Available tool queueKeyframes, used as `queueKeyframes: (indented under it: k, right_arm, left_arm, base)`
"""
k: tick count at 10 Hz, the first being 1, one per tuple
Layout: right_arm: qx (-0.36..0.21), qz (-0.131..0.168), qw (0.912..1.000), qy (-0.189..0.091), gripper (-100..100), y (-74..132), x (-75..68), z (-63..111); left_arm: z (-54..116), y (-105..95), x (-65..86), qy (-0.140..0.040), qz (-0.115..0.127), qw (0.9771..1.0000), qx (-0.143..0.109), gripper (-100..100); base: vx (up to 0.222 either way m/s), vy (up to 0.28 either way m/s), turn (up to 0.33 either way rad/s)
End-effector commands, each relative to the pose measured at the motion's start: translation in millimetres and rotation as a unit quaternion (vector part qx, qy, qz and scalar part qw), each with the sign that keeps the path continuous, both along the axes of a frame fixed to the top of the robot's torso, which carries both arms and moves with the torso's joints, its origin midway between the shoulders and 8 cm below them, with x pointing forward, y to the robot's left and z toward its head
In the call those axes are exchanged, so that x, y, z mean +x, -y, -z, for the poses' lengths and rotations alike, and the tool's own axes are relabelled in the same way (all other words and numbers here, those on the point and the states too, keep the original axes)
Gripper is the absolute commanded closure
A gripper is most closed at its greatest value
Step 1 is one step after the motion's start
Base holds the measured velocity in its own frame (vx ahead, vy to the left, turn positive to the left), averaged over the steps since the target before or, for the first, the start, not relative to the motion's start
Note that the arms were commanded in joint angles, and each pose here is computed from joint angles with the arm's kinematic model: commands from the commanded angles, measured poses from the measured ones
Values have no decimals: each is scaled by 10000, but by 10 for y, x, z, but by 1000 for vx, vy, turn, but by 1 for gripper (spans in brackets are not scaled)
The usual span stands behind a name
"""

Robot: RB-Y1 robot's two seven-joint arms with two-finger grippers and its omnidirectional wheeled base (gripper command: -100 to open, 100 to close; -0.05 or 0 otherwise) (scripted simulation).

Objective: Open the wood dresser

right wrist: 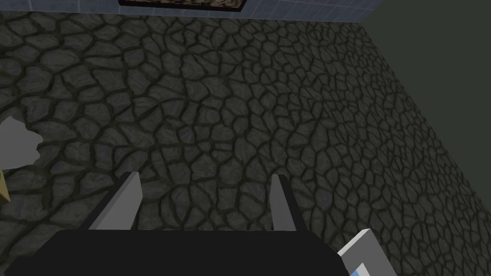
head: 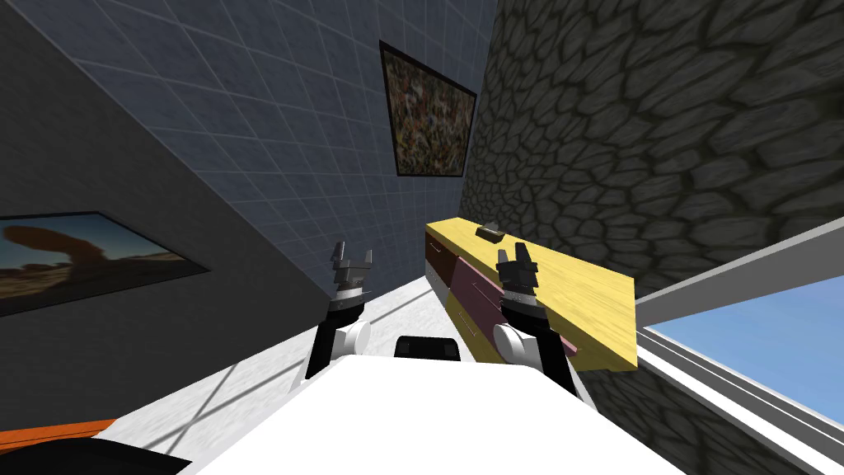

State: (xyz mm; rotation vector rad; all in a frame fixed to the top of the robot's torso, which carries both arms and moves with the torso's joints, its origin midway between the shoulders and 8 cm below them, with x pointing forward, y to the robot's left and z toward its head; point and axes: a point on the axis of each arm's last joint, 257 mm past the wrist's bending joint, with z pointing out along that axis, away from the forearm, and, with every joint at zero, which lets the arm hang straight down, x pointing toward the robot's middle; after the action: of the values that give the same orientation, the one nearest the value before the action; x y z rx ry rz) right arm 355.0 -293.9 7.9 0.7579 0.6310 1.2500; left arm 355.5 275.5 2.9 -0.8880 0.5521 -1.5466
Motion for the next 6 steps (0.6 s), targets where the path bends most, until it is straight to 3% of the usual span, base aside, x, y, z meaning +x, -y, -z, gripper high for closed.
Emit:
queueKeyframes:
  k: [1, 6]
  right_arm:
    - [0, 0, 10000, 0, 0, 0, 0, 0]
    - [0, 0, 10000, 2, 0, 0, -1, -1]
  left_arm:
    - [0, 0, 0, 0, 0, 10000, 0, 0]
    - [-1, 0, -1, 2, 0, 10000, 0, 0]
  base:
    - [0, 0, 0]
    - [0, 0, 0]
